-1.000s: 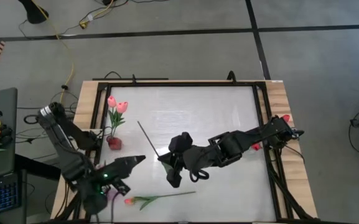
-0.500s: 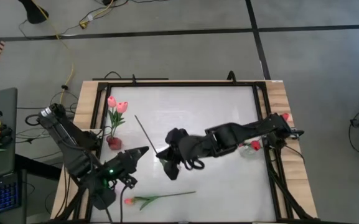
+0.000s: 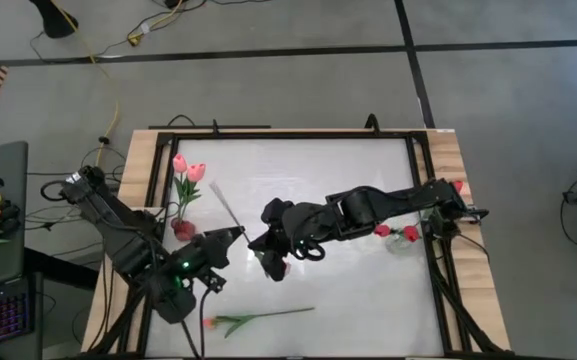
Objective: Sort flowers into vase by color
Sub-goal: Put the right light pink flower into the purple flower vase
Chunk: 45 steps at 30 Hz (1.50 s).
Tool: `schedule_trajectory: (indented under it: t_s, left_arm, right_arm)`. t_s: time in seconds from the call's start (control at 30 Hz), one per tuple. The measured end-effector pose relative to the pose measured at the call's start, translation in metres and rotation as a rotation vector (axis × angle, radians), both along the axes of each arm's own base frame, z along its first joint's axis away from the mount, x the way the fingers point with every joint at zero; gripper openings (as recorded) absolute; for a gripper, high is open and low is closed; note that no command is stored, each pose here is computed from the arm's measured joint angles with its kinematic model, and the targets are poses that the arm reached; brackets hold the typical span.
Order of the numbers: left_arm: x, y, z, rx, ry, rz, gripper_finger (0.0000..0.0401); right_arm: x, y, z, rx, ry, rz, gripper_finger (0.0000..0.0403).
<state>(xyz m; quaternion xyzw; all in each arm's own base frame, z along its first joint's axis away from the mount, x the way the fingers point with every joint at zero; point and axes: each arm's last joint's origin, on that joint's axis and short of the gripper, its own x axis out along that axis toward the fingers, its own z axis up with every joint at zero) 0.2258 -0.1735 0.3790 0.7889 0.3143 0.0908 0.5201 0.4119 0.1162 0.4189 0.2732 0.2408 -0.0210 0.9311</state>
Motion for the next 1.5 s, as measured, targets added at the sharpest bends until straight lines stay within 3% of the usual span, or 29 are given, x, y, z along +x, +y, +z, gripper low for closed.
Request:
schedule_trajectory:
  t_s: [0.6, 1.5]
  left_arm:
    - [0.003, 0.002, -0.001, -0.011, 0.049, -0.035, 0.0068]
    - [0.01, 0.005, 0.0, 0.048, 0.119, -0.076, 0.0067]
  right_arm:
    - [0.003, -0.023, -0.002, -0.031, 0.031, -0.039, 0.0021]
    - [0.002, -0.016, -0.004, 0.038, 0.06, 0.08, 0.0021]
